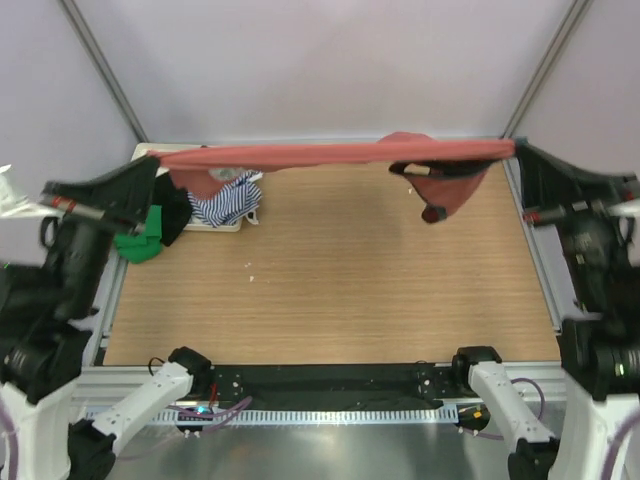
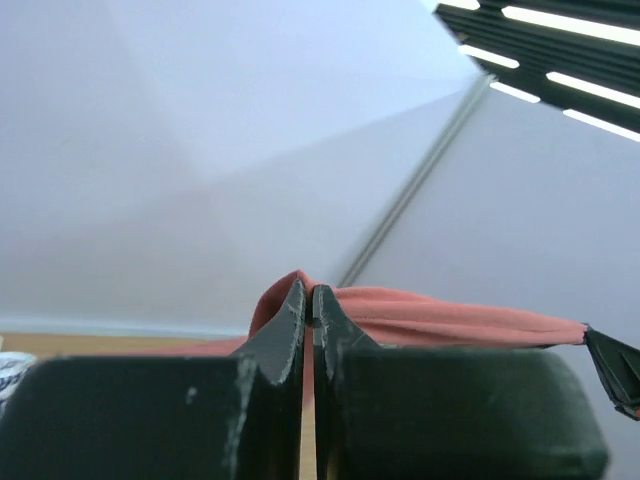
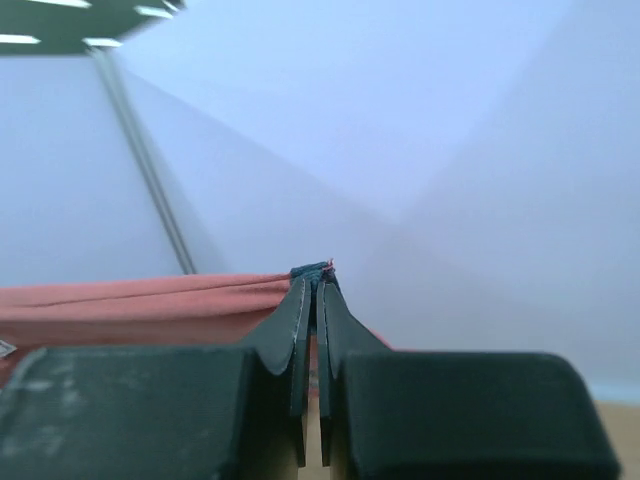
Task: Fold and stack the tank tops
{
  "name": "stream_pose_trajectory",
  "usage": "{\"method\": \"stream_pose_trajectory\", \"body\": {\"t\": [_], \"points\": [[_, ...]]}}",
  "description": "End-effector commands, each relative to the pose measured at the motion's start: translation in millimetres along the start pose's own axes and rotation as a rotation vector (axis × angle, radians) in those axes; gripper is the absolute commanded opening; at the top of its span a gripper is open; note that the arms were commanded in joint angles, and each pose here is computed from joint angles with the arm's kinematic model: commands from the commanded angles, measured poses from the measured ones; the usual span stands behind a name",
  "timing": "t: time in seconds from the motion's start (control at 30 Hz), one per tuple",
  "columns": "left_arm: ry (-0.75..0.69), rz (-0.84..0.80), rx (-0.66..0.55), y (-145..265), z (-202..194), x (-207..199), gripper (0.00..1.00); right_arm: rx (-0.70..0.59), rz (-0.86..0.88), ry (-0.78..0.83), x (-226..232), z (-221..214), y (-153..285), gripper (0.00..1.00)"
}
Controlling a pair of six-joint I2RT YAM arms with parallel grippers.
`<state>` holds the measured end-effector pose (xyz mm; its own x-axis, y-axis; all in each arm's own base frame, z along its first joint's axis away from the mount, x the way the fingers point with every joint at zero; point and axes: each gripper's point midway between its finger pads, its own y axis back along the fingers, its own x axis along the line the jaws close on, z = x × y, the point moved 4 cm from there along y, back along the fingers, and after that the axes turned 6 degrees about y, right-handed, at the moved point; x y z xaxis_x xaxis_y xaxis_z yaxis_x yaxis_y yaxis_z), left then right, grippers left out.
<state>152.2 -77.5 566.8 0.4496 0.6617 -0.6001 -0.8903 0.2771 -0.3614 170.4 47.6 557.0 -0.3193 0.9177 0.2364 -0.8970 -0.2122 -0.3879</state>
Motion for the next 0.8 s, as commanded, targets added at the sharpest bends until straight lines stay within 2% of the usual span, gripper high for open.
{"method": "stream_pose_trajectory", "body": {"t": [0.0, 0.17, 0.3, 0.43, 0.57, 0.67, 0.7, 0.77], "points": [[0.033, -0.055, -0.025, 13, 1, -4, 0.00, -0.127, 0.060, 0.060, 20, 30, 39, 0.01], [0.067, -0.080, -0.067, 24, 16, -13, 0.00, -0.191, 0.074, 0.070, 34, 58, 65, 0.01], [0.072, -0.016, -0.067, 10, 10, -3, 0.00, -0.157, 0.021, 0.071, 23, 52, 52, 0.01], [0.025, 0.114, -0.039, -33, -20, 26, 0.00, -0.060, -0.079, 0.029, -5, 18, 13, 0.01], [-0.032, 0.222, 0.000, -84, -57, 55, 0.00, 0.109, -0.208, -0.025, -51, -50, -48, 0.01], [-0.059, 0.269, 0.031, -121, -78, 71, 0.00, 0.134, -0.205, -0.044, -62, -70, -79, 0.01], [-0.061, 0.272, 0.035, -130, -78, 75, 0.00, 0.179, -0.205, -0.053, -70, -89, -97, 0.01], [-0.049, 0.265, 0.016, -149, -69, 75, 0.00, 0.156, -0.193, -0.057, -70, -79, -118, 0.01]]}}
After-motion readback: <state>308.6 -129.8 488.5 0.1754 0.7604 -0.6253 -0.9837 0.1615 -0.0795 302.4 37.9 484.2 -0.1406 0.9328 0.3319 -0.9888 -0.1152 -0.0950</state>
